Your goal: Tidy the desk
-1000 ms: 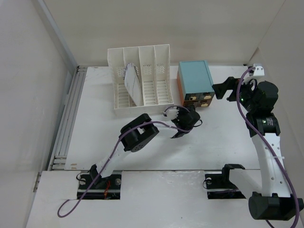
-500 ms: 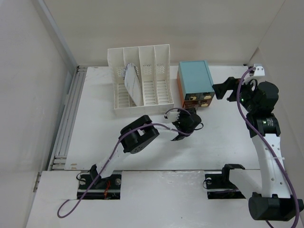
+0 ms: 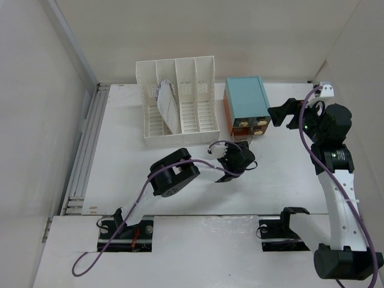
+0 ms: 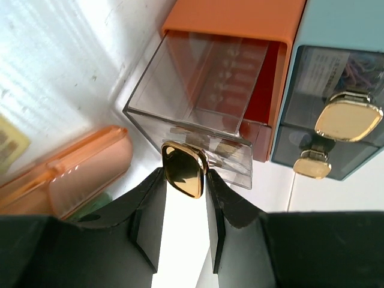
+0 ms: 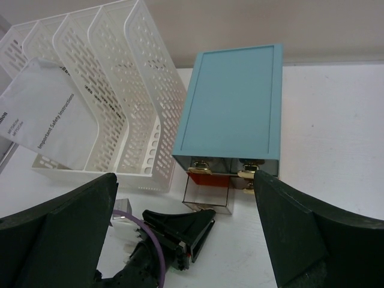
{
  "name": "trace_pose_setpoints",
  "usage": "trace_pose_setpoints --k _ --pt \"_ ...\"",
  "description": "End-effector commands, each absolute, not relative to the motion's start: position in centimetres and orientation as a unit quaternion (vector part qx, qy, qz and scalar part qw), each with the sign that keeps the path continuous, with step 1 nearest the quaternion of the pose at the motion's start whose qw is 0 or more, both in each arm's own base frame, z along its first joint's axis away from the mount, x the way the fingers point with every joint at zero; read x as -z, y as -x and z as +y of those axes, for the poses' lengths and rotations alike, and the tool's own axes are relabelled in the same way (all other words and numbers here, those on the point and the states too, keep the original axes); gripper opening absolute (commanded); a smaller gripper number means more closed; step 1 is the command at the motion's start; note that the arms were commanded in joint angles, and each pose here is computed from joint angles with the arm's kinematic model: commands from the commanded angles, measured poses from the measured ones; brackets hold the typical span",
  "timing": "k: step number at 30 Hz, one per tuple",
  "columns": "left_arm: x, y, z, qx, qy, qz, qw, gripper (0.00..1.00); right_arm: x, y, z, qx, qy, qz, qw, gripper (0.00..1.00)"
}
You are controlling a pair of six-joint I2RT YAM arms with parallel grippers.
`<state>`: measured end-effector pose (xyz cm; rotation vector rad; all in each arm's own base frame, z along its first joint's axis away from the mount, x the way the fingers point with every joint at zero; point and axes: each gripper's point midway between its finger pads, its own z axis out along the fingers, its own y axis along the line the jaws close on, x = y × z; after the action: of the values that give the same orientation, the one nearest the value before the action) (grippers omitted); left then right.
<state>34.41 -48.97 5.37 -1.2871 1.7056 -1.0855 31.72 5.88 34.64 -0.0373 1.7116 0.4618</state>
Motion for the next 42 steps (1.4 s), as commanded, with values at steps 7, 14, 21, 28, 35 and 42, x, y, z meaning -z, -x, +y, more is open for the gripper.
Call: trace_pose_setpoints --k 7,14,21,28,35,42 --pt "-5.8 -32.4 -48.1 0.406 0.488 0.684 0.359 0.03 -36.0 -31.5 5.8 -0.205 0.015 0.731 0.65 1.0" --pt "-7.6 -31.8 -47.8 0.418 0.468 0.682 0.376 0.66 -35.6 -31.5 5.8 -0.205 0.014 0.734 0.647 1.0" --pt "-11.7 -30.5 -47.8 0.432 0.429 0.678 0.41 0.76 -35.6 -31.6 5.6 -0.198 0.015 0.734 0.649 1.0" --pt "-19.9 -26.2 -46.8 0.45 0.353 0.67 0.473 0.6 -35.5 -32.0 4.5 -0.158 0.02 0.735 0.659 1.0" --pt "-25.3 -21.8 -39.1 0.404 0.228 0.713 0.527 0.0 -36.0 -31.9 3.7 -0.097 0.081 0.72 0.682 0.96" --pt "-26.5 -17.3 -30.0 0.307 -0.063 0.773 0.551 0.24 -33.4 -27.4 10.8 -0.146 0.465 0.62 0.614 0.0"
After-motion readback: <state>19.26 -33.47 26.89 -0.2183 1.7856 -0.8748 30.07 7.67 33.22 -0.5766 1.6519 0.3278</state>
